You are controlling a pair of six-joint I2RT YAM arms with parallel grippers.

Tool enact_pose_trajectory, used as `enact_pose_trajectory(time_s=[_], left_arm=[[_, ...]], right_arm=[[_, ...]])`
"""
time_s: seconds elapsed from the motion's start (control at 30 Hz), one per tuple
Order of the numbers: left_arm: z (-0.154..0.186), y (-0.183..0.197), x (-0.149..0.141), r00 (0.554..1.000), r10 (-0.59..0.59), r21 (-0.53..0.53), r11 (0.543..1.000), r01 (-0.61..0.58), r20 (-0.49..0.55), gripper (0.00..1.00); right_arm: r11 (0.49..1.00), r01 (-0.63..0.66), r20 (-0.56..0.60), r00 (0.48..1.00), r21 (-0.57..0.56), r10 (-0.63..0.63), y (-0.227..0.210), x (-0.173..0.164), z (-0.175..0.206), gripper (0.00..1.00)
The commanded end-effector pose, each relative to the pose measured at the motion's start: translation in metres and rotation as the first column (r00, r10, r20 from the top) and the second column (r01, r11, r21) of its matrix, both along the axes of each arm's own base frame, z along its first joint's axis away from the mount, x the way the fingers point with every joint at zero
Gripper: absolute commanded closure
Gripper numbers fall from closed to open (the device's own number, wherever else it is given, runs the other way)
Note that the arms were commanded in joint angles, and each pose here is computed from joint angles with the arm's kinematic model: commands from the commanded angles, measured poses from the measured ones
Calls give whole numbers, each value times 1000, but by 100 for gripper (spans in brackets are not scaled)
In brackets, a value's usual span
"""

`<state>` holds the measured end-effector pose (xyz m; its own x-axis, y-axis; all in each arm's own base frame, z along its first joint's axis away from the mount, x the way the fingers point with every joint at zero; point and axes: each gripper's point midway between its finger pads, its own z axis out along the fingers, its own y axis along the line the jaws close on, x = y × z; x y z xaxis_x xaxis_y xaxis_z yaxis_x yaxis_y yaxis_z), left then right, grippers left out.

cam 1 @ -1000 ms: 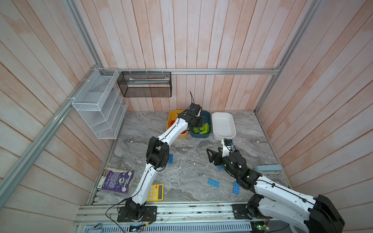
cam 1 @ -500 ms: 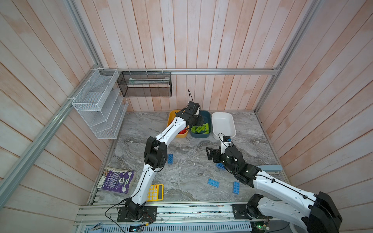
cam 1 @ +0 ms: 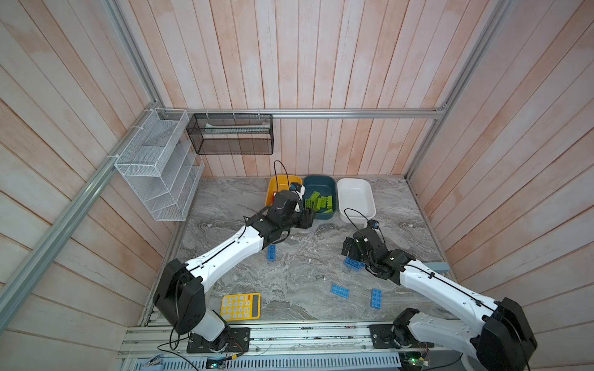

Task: Sort the legos into containers by color
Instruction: Pick up the lego from the middle-right of the table.

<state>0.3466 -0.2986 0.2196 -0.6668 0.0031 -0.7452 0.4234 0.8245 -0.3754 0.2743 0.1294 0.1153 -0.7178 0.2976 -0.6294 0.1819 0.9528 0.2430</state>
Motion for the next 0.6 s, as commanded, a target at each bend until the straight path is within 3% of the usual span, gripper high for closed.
enact_pose_trajectory(time_s=[0.0, 0.23, 0.57], left_arm=[[-24, 27, -16, 997, 79, 16, 997, -79, -1, 43], [-48, 65, -65, 994, 110, 32, 994, -109, -21, 42], [-58, 85, -82, 992, 128, 54, 990, -127, -15, 42]], right_arm=[[996, 80, -82, 993, -48, -84, -19, -11, -25, 1], [990, 116, -177, 976, -83, -129, -20, -10, -57, 1], [982, 138, -208, 964, -130, -163, -19, 2, -74, 8]])
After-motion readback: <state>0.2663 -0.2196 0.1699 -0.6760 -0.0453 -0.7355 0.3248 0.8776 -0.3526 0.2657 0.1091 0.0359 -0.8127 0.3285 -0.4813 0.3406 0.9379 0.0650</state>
